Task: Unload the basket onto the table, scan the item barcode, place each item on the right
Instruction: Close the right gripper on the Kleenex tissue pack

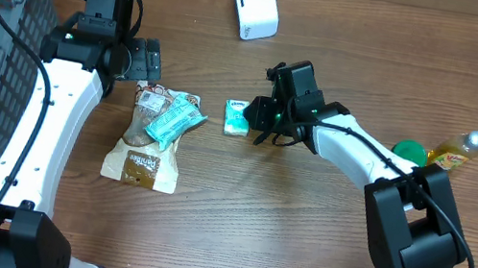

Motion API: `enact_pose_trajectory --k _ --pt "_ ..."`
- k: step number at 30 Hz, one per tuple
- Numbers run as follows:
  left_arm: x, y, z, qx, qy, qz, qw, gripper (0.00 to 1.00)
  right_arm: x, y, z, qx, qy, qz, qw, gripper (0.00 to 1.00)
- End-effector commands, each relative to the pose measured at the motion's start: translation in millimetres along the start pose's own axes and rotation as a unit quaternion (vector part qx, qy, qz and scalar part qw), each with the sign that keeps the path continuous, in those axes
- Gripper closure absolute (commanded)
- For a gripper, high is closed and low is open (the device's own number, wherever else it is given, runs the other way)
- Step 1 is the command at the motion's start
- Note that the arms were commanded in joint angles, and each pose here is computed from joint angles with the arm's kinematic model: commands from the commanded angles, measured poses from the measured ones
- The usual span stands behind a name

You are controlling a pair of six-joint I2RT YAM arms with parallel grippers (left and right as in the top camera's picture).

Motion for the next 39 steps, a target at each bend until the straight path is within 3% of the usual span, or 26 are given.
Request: enact_pose_trajectory --k 1,39 --pt "2.7 4.2 2.9 -0.01 -0.003 0.006 1.0 0.0 -0.1 -3.9 -4.4 0.008 0.003 0.005 1.0 0.66" --pt "2.7 4.2 2.9 -0.01 -0.003 0.006 1.0 0.01 0.9 -12.7 -6.5 0.014 0.006 0.021 1.0 0.66"
Point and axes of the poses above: each gripper's point midway between its finger pads, its own y axis back along the fingers, its own x axis along the line the jaws close on, z = x × y, the point moved 10 cm from there along y, back along the fingers, and after that the axes turned 3 degrees about -y, right-handed, at the moved point
